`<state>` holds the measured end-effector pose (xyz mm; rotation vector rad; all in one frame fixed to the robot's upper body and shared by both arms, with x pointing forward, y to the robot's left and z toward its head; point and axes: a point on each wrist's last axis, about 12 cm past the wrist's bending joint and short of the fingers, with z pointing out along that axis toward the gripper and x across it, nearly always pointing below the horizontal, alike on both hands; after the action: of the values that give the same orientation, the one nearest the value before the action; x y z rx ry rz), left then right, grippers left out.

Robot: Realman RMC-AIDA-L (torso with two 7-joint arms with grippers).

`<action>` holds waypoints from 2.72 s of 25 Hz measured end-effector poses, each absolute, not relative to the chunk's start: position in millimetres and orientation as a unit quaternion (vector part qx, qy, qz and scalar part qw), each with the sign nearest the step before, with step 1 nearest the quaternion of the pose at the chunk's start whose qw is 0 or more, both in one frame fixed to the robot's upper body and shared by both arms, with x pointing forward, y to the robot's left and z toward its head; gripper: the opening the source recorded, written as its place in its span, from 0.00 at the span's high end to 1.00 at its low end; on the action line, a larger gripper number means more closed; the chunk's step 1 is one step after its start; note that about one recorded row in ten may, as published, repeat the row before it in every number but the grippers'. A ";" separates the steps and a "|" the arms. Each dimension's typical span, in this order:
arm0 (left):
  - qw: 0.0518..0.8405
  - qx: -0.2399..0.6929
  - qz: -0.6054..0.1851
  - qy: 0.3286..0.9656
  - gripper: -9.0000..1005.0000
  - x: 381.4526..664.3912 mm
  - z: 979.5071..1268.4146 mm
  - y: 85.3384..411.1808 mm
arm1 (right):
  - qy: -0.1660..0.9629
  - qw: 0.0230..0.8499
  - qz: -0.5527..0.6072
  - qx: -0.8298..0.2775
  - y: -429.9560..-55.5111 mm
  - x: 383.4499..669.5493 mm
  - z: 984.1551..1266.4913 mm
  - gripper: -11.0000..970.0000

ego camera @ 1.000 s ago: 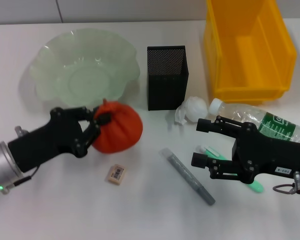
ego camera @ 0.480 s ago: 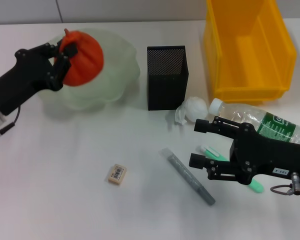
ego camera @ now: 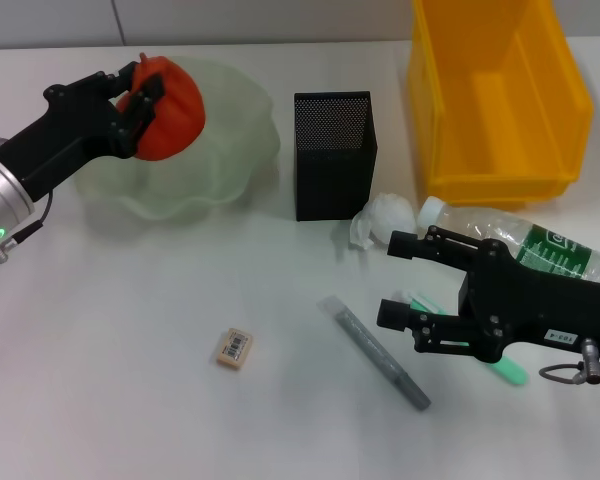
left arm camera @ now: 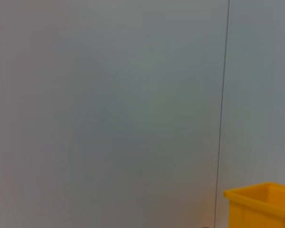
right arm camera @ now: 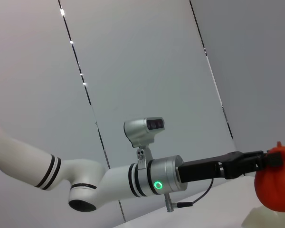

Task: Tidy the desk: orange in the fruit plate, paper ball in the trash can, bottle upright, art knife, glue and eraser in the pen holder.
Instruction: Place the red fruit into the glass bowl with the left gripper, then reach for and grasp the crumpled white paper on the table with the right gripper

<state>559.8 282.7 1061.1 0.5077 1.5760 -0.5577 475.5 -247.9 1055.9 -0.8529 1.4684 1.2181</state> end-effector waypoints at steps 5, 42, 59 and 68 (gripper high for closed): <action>0.639 0.221 -0.237 0.698 0.80 563.3 1060.2 282.5 | 0.606 0.502 0.504 -0.356 -247.1 477.7 1057.4 0.14; 0.553 0.398 -0.499 0.535 0.32 462.4 1085.3 270.2 | 0.624 0.495 0.499 -0.341 -247.4 489.4 1060.4 0.17; 0.527 0.392 -0.495 0.568 0.21 456.2 1070.0 269.9 | 0.745 0.367 0.443 -0.337 -262.3 552.2 1184.8 0.18; 0.526 0.390 -0.484 0.581 0.21 458.6 1066.8 269.8 | 0.823 0.284 0.341 -0.354 -244.1 569.3 1215.4 0.18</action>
<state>458.6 269.8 1066.8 0.9319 1.3885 -1.1577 569.3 -244.1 1215.4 -0.9482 2.2037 0.9123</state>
